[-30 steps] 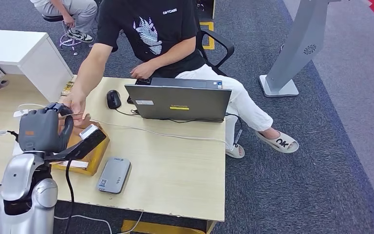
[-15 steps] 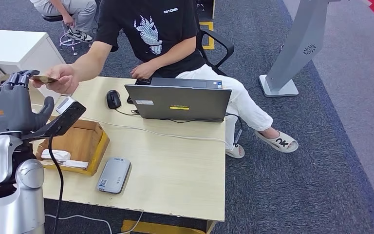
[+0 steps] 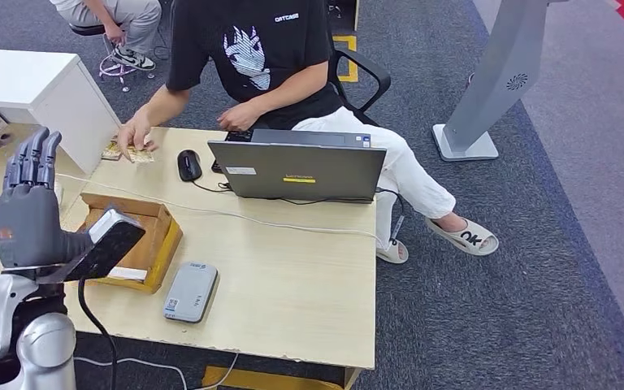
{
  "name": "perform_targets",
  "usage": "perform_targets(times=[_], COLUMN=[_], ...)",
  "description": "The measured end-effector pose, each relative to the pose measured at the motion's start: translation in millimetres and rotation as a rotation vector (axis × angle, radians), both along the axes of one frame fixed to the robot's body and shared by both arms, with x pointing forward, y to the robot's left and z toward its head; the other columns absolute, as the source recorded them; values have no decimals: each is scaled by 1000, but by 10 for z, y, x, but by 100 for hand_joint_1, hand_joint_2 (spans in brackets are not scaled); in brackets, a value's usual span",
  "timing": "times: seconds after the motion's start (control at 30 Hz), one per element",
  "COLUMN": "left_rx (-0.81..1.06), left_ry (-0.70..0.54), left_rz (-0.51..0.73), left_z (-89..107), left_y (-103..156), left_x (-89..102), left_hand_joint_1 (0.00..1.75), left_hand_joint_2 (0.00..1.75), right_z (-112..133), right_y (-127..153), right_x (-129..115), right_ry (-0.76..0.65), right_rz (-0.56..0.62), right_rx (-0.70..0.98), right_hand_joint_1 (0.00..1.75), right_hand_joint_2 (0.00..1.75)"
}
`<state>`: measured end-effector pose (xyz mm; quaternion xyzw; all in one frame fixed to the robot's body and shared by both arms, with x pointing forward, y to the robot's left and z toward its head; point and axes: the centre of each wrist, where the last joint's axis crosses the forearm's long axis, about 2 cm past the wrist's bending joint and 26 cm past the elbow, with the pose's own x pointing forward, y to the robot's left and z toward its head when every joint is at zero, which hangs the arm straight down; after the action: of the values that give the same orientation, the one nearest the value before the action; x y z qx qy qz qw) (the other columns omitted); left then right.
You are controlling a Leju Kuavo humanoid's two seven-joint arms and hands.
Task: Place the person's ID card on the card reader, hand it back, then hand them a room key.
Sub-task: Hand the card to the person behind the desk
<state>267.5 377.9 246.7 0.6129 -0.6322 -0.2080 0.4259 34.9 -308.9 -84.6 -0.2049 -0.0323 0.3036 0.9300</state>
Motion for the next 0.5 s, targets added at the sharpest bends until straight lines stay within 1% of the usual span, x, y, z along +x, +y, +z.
perform_targets(times=[0.07,0.1,0.13,0.23,0.37,0.5], left_rx=[-33,-46,-54,-51,-55,-50], left_ry=[28,46,63,86,163,211], left_rz=[-70,-89,-100,-98,-93,-97], left_z=[-156,-201,-226,-253,-299,-296], left_y=[-109,-142,-159,-166,-173,-184], left_x=[-319,-439,-517,-622,-835,-992], left_hand_joint_1=[0,0,0,0,0,0], left_hand_joint_2=[175,175,175,175,175,175], right_z=[8,11,13,16,21,28], right_y=[-19,-29,-36,-50,-71,-86], right_x=[-4,-8,-14,-23,-36,-30], right_ry=[0,-1,-1,-1,6,6], right_rz=[-9,-13,-18,-25,-37,-42], right_rx=[-5,-9,-11,-15,-26,-35], right_hand_joint_1=[0,0,0,0,0,0], right_hand_joint_2=[175,175,175,175,175,175])
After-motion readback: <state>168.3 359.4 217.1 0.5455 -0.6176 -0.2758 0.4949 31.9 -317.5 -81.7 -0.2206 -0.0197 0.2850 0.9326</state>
